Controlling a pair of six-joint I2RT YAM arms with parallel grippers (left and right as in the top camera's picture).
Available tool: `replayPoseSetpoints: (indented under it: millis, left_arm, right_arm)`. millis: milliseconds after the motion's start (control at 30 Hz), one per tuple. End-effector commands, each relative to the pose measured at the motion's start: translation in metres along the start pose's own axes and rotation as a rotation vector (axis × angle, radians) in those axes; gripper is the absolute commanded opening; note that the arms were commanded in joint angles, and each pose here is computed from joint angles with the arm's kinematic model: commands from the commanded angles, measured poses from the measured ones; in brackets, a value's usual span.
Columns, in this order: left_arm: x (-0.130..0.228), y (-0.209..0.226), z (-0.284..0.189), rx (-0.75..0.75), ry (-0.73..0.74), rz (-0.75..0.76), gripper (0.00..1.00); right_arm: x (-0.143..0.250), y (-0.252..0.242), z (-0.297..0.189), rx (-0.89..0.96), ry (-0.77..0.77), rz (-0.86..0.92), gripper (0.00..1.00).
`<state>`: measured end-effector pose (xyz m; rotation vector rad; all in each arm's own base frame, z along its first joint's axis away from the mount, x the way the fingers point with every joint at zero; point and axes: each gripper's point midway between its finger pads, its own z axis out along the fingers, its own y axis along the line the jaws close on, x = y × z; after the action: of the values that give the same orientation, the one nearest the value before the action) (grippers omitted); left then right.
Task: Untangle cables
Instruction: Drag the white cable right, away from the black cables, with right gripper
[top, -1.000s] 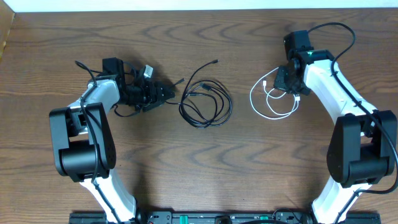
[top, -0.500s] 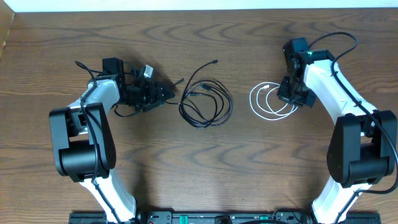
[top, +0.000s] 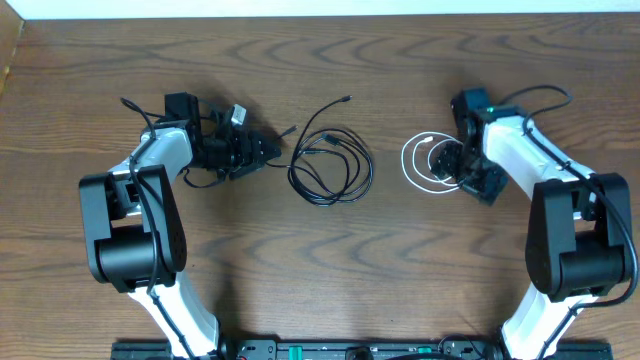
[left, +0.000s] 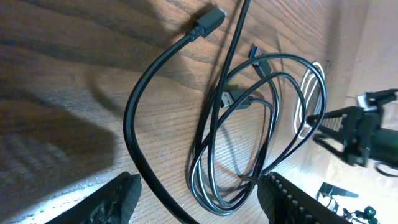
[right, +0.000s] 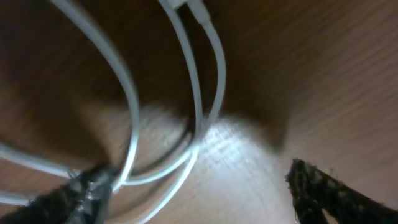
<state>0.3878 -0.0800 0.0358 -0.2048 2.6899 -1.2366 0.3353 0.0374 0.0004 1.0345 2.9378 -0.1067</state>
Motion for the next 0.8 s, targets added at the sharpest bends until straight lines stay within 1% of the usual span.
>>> replayPoseSetpoints:
  millis: [0, 33, 100, 133, 167, 200, 300, 333, 467, 600, 700, 767]
  left_arm:
    - [0.001, -0.004, -0.003, 0.005, -0.004, -0.004, 0.65]
    - [0.001, -0.004, -0.003, 0.005, -0.004, -0.004, 0.65]
    - [0.001, -0.004, -0.003, 0.005, -0.004, -0.004, 0.65]
    - [0.001, -0.004, -0.003, 0.005, -0.004, -0.004, 0.65]
    - [0.001, -0.004, -0.003, 0.005, -0.004, -0.004, 0.65]
    - [0.001, -0.004, -0.003, 0.005, -0.004, -0.004, 0.65]
    - [0.001, -0.004, -0.003, 0.005, -0.004, -0.004, 0.65]
    - [0.001, -0.004, -0.003, 0.005, -0.004, -0.004, 0.65]
    - [0.001, -0.004, -0.003, 0.005, -0.004, -0.004, 0.65]
    - [0.001, -0.004, -0.003, 0.005, -0.004, -0.004, 0.65]
    - [0.001, -0.004, -0.003, 0.005, -0.004, -0.004, 0.65]
    - [0.001, -0.004, -0.003, 0.005, -0.004, -0.004, 0.65]
  right_arm:
    - [0.003, -0.004, 0.019, -0.003, -0.005, 0.097, 0.64]
    - [0.003, -0.005, 0.020, -0.007, -0.004, 0.099, 0.57]
    - [0.002, -0.006, 0.021, -0.008, -0.001, 0.105, 0.40]
    - [0.001, -0.007, 0.021, -0.009, -0.002, 0.110, 0.28]
    - [0.000, -0.008, 0.021, -0.010, -0.003, 0.114, 0.21]
    - [-0.001, -0.008, 0.021, -0.010, -0.003, 0.117, 0.16]
    - [-0.003, -0.009, 0.021, -0.012, -0.005, 0.124, 0.09]
    - [-0.004, -0.009, 0.021, -0.014, -0.007, 0.124, 0.01]
    - [-0.013, 0.000, 0.020, -0.051, -0.041, 0.064, 0.01]
    - [-0.031, 0.014, 0.017, -0.123, -0.100, 0.033, 0.01]
    - [-0.047, 0.036, 0.006, -0.269, -0.115, -0.016, 0.01]
    - [-0.062, 0.052, -0.011, -0.399, -0.139, -0.063, 0.01]
